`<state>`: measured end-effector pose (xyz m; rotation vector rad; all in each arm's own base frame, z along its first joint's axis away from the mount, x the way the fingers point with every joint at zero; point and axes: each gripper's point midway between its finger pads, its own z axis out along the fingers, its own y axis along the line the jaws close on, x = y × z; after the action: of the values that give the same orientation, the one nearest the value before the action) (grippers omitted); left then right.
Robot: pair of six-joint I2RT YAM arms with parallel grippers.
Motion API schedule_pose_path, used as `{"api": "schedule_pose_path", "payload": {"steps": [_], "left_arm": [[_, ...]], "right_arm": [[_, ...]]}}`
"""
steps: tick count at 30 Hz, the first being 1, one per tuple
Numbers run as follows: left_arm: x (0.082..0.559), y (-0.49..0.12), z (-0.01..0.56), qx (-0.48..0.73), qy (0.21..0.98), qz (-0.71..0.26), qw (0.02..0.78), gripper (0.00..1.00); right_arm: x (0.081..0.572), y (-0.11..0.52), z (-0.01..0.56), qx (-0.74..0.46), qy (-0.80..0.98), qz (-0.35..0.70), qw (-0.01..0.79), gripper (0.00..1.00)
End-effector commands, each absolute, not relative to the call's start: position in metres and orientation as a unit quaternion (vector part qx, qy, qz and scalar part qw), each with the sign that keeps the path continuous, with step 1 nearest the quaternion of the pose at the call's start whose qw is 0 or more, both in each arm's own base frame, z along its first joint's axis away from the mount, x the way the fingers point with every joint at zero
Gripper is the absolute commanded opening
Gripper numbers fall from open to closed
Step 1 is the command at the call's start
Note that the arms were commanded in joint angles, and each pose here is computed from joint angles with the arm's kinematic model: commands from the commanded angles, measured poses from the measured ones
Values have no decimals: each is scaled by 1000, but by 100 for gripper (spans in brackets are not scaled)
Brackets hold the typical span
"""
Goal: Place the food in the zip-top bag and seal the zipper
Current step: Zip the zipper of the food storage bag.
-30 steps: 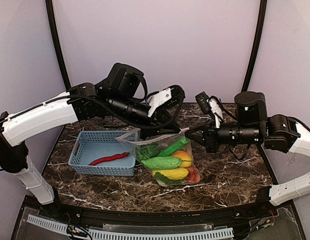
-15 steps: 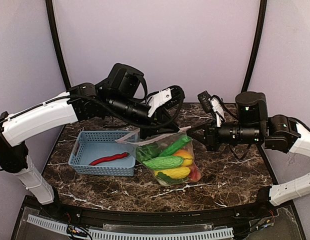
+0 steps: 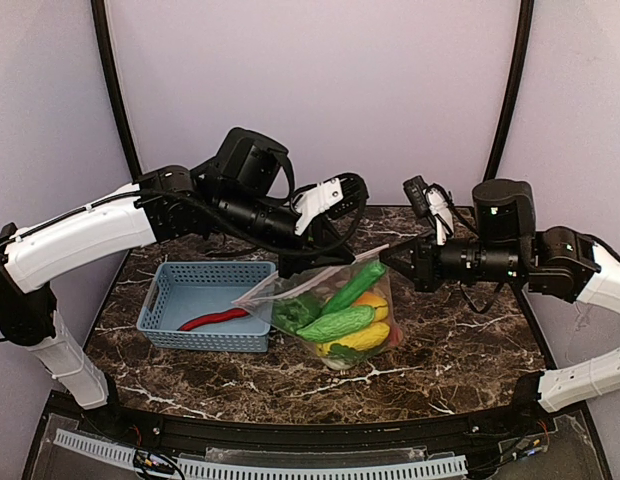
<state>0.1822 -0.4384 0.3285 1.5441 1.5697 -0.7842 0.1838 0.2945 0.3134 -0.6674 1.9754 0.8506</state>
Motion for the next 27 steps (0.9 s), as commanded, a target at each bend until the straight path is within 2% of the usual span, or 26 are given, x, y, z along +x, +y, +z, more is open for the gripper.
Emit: {"api": "schedule_pose_path", "payload": {"steps": [1,27], "left_arm": [[175,-421,322,613,635,-294,367,1],[178,-396,305,598,664,-265,362,1]], "right_arm": [[201,278,326,-218,795,328,461,0],[220,260,318,-162,816,313,457,0]]}}
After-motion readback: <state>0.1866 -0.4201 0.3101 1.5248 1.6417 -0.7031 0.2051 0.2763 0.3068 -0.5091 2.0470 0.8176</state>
